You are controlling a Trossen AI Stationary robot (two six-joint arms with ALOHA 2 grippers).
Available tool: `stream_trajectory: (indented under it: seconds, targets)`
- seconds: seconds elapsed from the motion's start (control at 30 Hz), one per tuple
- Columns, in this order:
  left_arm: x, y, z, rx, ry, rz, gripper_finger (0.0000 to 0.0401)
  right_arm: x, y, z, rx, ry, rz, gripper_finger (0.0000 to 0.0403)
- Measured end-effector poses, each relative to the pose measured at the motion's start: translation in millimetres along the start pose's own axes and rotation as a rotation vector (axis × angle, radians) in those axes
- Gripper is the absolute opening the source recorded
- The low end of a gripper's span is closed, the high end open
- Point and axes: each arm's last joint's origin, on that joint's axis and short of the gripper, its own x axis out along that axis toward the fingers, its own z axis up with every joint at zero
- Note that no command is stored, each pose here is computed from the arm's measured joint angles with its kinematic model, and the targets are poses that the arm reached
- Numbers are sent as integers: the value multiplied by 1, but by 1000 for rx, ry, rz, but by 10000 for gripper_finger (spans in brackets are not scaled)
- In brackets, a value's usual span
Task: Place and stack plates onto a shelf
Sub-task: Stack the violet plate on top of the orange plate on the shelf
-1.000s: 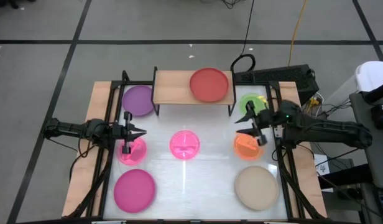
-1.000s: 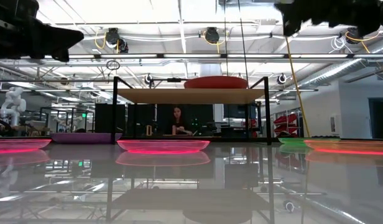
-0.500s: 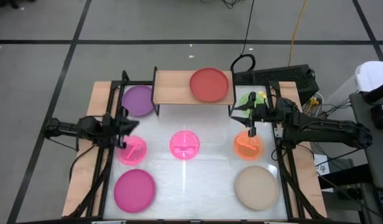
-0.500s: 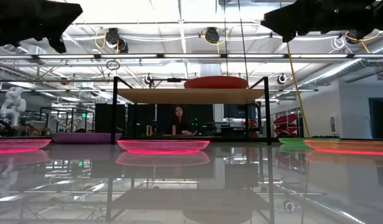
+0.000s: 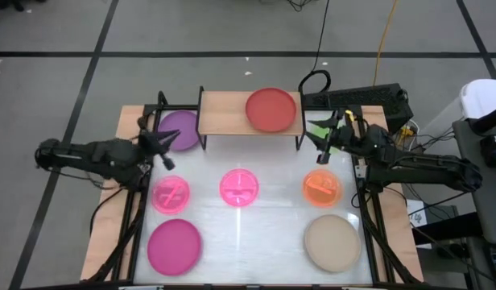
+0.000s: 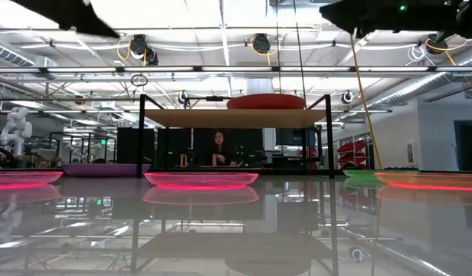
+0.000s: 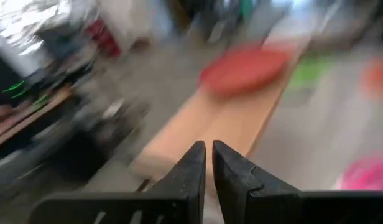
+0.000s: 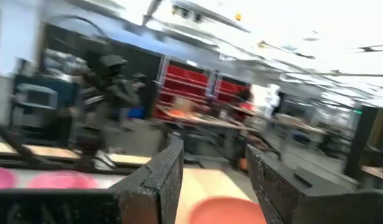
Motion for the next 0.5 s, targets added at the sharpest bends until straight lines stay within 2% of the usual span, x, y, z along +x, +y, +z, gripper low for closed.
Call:
stream_trajectory:
  seconds: [0.1,0.2,0.5]
  targets:
    - [16,-12,-1,86,189,92,38,4,1,-3,-17,6,1,155]
    - [32,-26,-10,110,325,111,55,9,2,-6,-32,10,5,155]
    - [57,-49,-41,34,669,20,180,17,4,-16,-62,52,16,155]
